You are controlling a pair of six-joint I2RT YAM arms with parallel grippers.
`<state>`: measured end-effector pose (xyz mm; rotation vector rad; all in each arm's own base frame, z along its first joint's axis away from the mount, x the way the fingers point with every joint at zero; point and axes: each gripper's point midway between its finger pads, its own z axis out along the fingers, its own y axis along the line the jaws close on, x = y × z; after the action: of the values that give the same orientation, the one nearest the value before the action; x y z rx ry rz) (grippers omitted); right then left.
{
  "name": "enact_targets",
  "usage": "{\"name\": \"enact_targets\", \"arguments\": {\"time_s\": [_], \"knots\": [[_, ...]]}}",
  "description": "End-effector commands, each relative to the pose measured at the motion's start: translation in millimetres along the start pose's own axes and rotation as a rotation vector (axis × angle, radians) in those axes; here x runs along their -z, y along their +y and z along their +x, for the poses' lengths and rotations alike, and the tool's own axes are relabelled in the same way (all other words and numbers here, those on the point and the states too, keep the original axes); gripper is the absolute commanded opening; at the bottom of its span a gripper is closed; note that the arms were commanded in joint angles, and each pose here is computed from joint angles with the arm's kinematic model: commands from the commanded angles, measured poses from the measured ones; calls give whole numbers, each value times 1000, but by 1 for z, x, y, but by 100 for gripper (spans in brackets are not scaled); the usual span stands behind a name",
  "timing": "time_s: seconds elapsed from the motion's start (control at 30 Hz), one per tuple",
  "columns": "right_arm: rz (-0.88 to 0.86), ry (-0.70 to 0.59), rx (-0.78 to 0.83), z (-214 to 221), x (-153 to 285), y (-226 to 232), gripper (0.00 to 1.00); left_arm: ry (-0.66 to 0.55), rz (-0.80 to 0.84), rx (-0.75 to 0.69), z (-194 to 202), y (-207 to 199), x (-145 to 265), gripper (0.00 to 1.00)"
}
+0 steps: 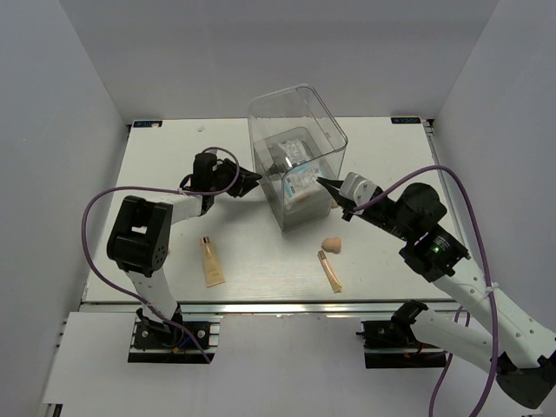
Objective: Organize the makeup
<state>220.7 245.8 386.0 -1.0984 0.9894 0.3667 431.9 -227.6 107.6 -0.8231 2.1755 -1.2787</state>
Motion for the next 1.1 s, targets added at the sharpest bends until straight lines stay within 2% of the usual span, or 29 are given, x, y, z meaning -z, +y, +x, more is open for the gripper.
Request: {"name": "enact_targets", "arguments": {"time_s": [0.0,0.07,0.17,0.23,0.37,0.53,0.67,0.77,0.83,1.07], "knots": [[24,-25,-9,-5,0,-5,0,22,139,-49,5,-36,4,41],[22,-24,-8,-5,0,-4,0,24,144,-43,6,-36,4,29],[16,-18,-8,-3,-1,-3,0,23,149,-29,8,-34,7,22],[12,-15,-10,-1,-1,-2,0,27,147,-28,9,-31,7,22],[16,-12,-5,-1,-1,-3,0,44,141,-22,11,-27,3,30],[16,-9,0,0,-3,-4,0,61,146,-12,13,-23,-4,32],[15,-11,1,0,-4,-4,0,70,146,13,16,-17,-10,21],[16,-9,0,1,-5,-4,0,67,158,27,18,-16,-10,6],[17,-8,0,1,-4,-5,0,62,169,35,18,-17,-9,0],[15,1,-3,5,-4,-3,0,45,179,42,16,-18,-1,0]]}}
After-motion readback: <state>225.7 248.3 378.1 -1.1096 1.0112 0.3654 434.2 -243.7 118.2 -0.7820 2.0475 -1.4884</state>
